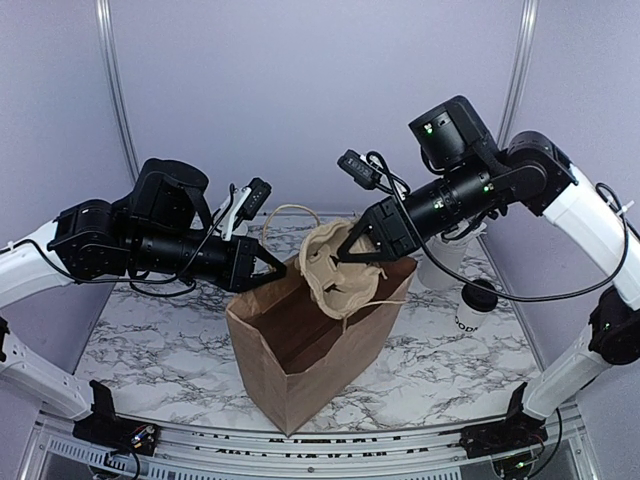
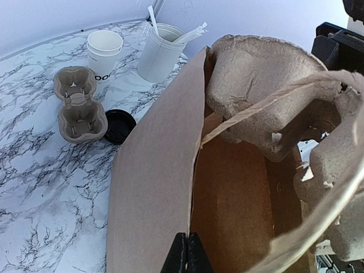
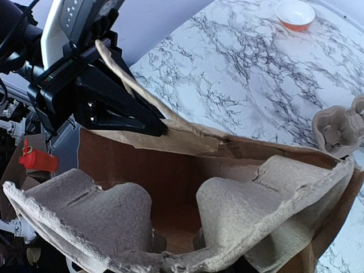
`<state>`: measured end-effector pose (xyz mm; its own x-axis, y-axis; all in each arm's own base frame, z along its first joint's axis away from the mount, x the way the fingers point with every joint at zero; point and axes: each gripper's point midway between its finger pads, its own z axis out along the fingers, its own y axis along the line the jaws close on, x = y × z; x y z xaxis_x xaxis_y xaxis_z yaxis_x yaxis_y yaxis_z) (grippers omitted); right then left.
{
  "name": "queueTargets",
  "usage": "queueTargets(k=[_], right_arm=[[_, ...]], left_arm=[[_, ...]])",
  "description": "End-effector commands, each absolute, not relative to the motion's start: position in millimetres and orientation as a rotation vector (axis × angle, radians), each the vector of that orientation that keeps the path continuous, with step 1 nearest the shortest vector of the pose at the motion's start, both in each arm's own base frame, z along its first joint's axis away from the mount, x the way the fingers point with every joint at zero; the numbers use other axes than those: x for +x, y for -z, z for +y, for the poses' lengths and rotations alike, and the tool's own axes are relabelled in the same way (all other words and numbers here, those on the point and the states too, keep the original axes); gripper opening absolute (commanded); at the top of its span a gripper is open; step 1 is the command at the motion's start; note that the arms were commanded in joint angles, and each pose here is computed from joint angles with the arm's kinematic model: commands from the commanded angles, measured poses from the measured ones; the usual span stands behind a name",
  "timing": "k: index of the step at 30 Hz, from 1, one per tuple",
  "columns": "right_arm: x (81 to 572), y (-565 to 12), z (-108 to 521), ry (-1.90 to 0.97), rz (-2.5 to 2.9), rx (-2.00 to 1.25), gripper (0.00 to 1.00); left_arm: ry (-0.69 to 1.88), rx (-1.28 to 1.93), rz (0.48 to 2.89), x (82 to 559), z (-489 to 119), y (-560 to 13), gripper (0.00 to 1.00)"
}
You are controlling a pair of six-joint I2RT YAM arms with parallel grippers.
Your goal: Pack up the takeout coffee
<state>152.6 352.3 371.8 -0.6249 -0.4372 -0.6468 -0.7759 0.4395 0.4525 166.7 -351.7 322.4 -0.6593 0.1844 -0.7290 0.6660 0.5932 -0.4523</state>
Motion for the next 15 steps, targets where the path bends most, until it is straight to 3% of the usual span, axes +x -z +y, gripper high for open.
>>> queueTargets(k=[1,15], right_arm=[[151.9,-368.4,345.8,-0.983,2.317,-1.015,0.35],[162.0,-325.7,339.9,-0.78,2.494,-1.049,0.34]], left_arm=[[0.981,0.677,2.145,166.4,-354.1,-336.4,0.0],[0.987,0.696,2.128,166.8,-362.8,-343.3,0.0]])
